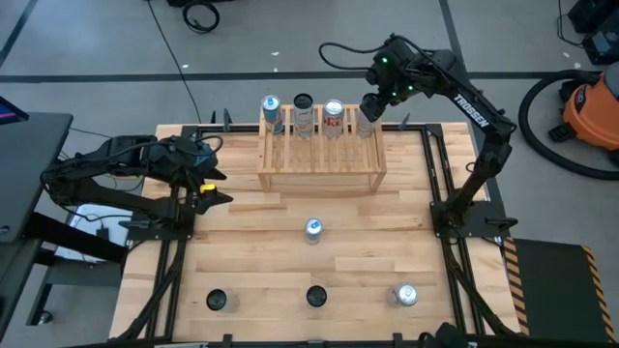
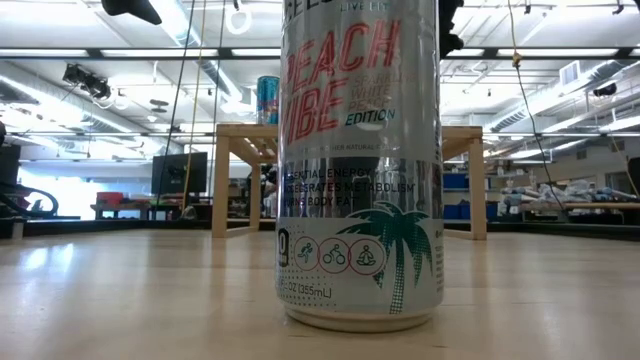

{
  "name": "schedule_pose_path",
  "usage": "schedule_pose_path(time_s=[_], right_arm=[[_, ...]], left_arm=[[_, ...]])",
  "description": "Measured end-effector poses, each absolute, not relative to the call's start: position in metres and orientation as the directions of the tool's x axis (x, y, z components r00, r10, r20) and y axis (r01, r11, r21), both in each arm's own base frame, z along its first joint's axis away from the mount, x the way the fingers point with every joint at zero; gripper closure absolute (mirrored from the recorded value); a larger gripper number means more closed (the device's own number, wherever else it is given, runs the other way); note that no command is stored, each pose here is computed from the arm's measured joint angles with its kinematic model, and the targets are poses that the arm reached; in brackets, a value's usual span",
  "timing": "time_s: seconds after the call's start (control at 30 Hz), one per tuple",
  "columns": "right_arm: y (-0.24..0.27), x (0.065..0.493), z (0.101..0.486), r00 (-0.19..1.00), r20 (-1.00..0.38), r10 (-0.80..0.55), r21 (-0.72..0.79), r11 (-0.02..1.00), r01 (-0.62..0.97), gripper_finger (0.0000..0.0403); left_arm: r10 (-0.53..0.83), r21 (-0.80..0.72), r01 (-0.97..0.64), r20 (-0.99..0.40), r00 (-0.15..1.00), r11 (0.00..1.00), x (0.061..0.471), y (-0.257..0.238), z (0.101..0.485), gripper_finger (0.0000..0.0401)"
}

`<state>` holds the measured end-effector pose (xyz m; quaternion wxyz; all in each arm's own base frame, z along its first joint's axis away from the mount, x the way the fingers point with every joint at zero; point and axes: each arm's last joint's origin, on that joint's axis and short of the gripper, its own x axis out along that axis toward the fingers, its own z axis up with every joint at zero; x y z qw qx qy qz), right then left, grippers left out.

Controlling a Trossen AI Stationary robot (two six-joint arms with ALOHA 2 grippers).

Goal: Place canned beverage on shelf
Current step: Put the top white and yellow soda can on the shelf

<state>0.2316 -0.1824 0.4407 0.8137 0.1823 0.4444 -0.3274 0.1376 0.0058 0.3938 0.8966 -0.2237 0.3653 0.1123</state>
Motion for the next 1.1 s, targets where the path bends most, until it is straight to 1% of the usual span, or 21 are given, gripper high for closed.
schedule_pose_path(time_s=[0.33,0.6,1.1], right_arm=[[-0.1886,0.2268,0.4408,0.452,-0.841,-0.298,-0.011,0.844,0.536,0.0134],[-0.1922,0.2242,0.4405,0.466,-0.839,-0.28,0.006,0.852,0.523,0.0131],[-0.1906,0.2251,0.44,0.467,-0.842,-0.27,0.007,0.861,0.509,0.0109]], left_arm=[[0.038,-0.325,-0.37,-0.705,0.708,0.87,0.1375,0.0057,0.3938,0.0021],[0.038,-0.326,-0.371,-0.705,0.708,0.87,0.1375,0.0057,0.3939,0.0021],[0.038,-0.325,-0.371,-0.705,0.708,0.87,0.1376,0.0058,0.3939,0.0021]])
